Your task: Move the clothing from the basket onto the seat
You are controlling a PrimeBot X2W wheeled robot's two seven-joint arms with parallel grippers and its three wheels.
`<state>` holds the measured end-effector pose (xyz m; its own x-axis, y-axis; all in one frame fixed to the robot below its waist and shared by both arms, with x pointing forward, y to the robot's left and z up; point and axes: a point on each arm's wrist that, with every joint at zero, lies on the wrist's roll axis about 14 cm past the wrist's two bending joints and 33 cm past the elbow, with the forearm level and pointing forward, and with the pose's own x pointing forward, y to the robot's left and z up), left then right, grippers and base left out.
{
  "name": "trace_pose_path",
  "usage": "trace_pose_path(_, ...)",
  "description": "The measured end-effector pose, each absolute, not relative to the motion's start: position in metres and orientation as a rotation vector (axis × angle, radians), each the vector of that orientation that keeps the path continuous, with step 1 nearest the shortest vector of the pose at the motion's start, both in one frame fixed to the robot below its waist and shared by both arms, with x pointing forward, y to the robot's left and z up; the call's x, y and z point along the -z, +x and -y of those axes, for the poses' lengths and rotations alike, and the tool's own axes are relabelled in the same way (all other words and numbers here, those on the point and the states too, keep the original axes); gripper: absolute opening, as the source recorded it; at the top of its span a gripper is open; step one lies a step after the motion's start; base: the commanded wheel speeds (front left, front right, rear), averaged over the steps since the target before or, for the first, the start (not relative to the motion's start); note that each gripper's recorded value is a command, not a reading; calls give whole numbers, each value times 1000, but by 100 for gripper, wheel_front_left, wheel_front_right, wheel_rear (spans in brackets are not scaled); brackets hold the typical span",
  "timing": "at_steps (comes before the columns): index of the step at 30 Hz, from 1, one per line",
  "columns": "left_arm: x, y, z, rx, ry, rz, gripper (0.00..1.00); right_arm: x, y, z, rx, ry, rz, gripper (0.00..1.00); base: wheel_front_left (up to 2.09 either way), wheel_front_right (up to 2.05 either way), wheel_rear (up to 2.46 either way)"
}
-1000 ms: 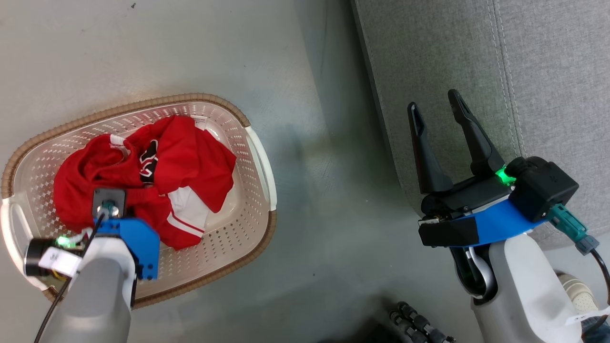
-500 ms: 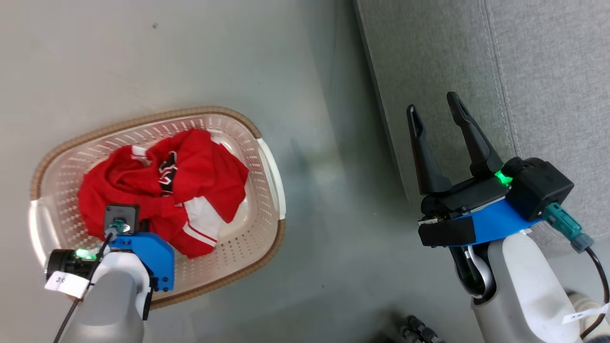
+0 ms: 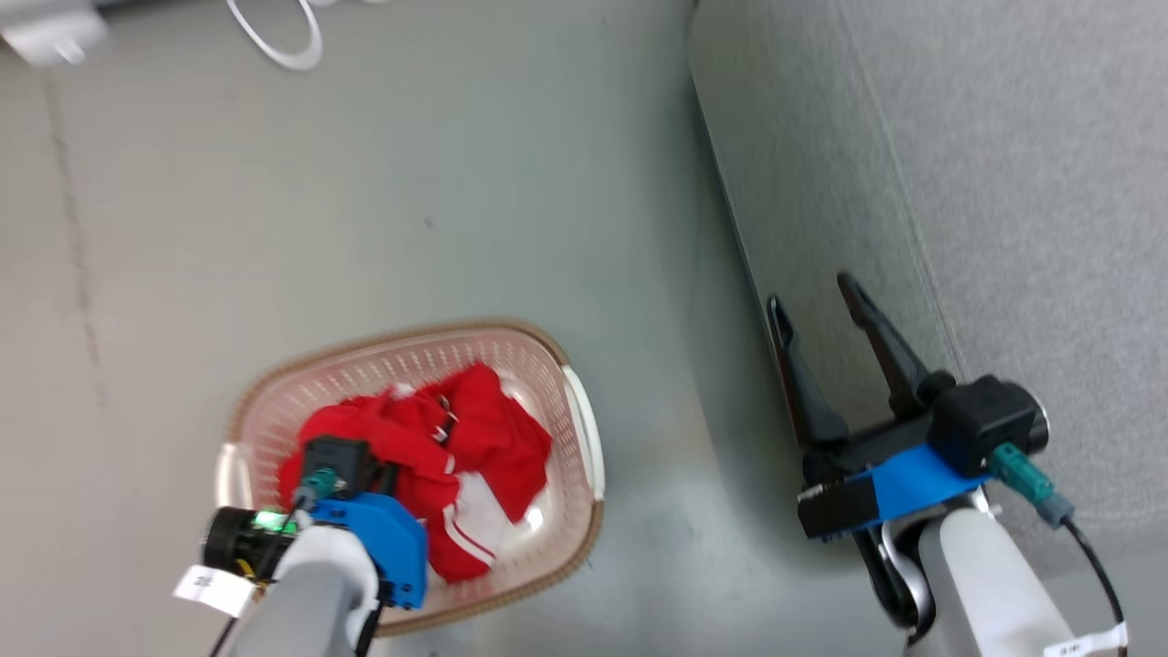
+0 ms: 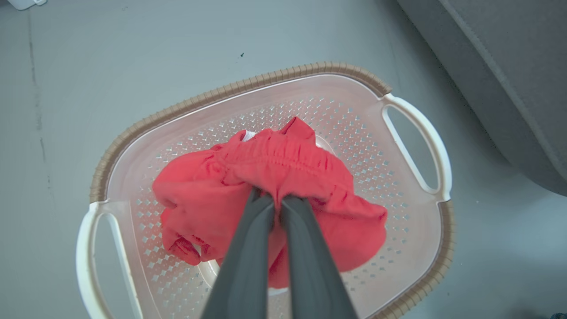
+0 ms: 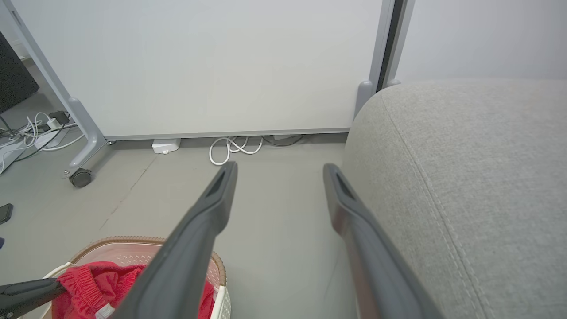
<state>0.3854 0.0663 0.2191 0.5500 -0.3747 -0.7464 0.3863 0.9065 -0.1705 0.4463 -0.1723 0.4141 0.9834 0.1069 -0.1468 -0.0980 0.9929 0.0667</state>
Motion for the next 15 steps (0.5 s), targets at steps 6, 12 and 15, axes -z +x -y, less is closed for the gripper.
trace_pose_path(6, -273, 389, -55, 493, 35, -738, 0, -439, 426, 159, -136, 57, -107, 100, 0, 0, 0)
trace_pose_path(12, -333, 384, -27, 557, -42, -566, 0, -462, 410, 141, -184, 57, -54, 100, 0, 0, 0)
trace_pose_path(15, -365, 387, -15, 585, -75, -478, 0, -471, 404, 132, -211, 57, -34, 100, 0, 0, 0)
